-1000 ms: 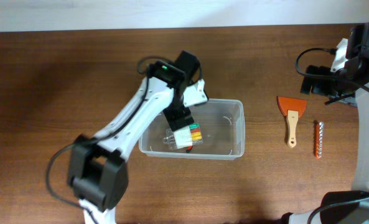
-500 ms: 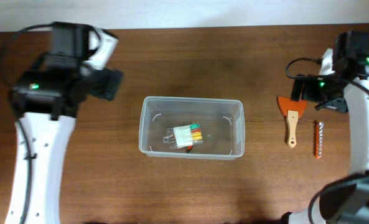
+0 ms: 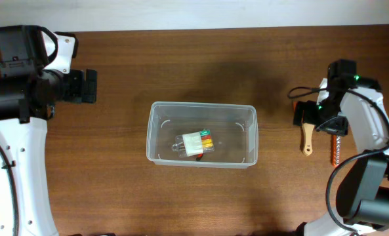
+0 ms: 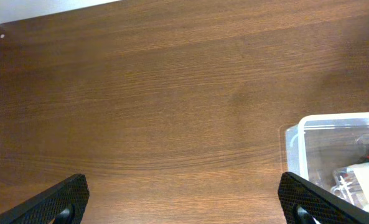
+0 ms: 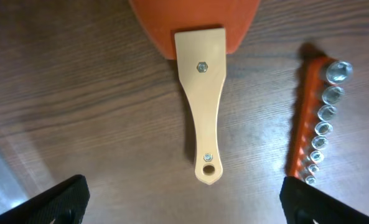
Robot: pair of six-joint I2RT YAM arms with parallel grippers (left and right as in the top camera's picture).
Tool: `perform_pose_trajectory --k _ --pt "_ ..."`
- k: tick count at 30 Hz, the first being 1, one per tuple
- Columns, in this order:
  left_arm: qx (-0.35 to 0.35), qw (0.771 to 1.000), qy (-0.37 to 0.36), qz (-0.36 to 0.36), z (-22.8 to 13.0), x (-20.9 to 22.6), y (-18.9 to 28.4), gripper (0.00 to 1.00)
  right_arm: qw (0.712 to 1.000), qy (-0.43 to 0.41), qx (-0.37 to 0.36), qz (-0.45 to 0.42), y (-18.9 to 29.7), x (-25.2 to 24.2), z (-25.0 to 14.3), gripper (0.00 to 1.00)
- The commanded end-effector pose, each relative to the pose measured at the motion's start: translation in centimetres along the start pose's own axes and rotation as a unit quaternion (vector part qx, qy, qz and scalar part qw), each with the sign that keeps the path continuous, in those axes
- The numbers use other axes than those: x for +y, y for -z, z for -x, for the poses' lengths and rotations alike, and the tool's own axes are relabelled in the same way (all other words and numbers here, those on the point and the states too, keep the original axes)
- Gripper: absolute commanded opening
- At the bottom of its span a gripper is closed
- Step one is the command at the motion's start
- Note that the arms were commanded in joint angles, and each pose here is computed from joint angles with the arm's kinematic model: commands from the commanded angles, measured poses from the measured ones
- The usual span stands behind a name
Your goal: Pack container
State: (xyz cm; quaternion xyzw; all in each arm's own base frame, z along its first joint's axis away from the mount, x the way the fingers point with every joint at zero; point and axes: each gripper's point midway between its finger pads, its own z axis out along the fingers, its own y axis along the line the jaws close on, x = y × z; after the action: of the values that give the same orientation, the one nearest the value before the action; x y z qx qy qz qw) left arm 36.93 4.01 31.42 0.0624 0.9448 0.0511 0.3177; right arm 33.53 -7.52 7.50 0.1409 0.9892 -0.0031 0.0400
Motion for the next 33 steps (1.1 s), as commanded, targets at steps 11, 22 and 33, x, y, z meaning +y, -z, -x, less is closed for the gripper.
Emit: perform_pose_trajectory --k 11,22,33 --pt "0.016 1.0 0.009 -0.017 -0.8 -0.5 0.0 0.99 1.0 0.016 -0.007 -0.007 -6.5 -0.2 -0.9 0.99" --pt "0.045 0.999 0.01 -0.024 -2.2 -0.9 0.1 0.99 0.999 0.016 0.046 -0.009 -11.0 -0.2 -2.1 0.99" --pt "0.044 0.999 0.01 -0.024 -2.2 -0.9 0.1 0.99 0.998 0.016 0.057 -0.009 -11.2 -0.3 -2.6 0.89"
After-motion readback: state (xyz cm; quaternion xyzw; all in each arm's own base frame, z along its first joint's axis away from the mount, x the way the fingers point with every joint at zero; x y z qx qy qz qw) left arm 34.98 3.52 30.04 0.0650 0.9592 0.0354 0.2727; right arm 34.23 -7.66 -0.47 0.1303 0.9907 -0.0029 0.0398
